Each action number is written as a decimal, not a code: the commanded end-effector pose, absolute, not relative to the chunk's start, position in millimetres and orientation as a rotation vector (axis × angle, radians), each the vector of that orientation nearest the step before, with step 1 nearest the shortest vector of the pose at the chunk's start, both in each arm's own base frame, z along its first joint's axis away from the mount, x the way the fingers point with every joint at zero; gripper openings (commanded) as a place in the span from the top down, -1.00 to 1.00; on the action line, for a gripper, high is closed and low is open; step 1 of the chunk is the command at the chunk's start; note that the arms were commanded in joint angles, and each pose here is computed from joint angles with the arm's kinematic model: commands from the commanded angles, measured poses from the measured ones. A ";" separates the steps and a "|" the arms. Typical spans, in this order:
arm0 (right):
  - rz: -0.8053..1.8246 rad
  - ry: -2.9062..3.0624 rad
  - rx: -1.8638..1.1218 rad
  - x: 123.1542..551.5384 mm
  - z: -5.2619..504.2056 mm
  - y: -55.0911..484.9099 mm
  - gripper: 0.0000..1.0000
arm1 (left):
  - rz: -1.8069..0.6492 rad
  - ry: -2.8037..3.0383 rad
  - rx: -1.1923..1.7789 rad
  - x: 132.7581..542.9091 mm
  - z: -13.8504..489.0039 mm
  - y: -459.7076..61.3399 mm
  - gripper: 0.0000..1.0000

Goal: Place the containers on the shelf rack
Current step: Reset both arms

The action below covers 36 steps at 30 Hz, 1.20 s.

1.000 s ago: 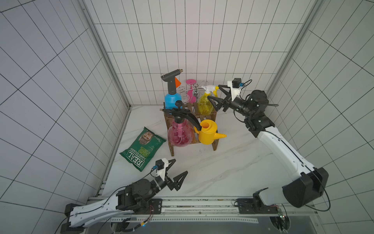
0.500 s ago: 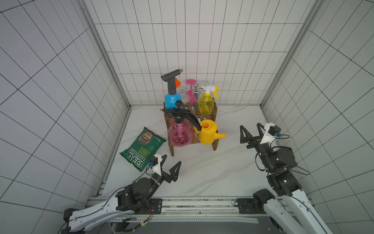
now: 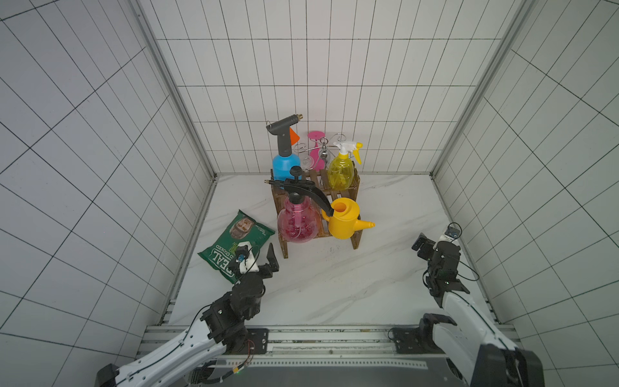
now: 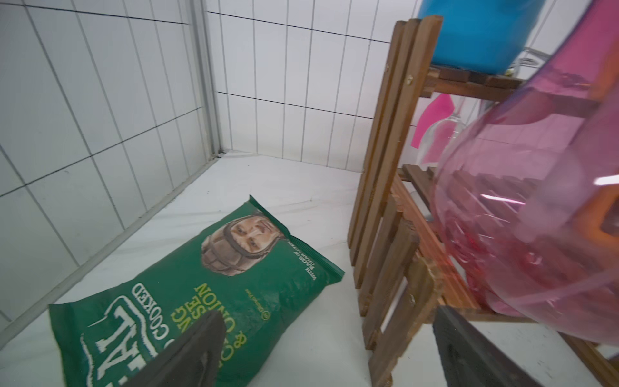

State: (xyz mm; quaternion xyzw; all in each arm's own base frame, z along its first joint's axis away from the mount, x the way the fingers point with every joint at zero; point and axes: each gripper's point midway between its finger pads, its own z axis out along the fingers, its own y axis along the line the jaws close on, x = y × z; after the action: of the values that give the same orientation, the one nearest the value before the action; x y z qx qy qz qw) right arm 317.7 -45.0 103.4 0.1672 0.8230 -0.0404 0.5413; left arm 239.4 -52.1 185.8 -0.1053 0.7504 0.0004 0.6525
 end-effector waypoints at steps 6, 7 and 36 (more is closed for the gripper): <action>-0.144 1.771 0.241 369.1 125.6 -42.8 -0.98 | 0.124 1.699 -0.386 301.5 198.1 -5.2 -0.96; -0.150 1.758 0.251 372.4 115.8 -44.2 -0.98 | 0.178 1.693 -0.363 311.1 198.0 -0.7 -0.95; -0.182 1.852 0.202 382.2 102.0 -35.9 -0.98 | 0.127 1.840 -0.295 410.4 114.1 40.1 -0.97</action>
State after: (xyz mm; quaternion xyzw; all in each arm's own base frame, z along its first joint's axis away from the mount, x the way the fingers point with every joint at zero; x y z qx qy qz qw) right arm 390.3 -39.3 91.7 0.0924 0.8147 -0.0780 0.5672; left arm 408.1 42.8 108.7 -0.1353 0.7916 0.0447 0.5942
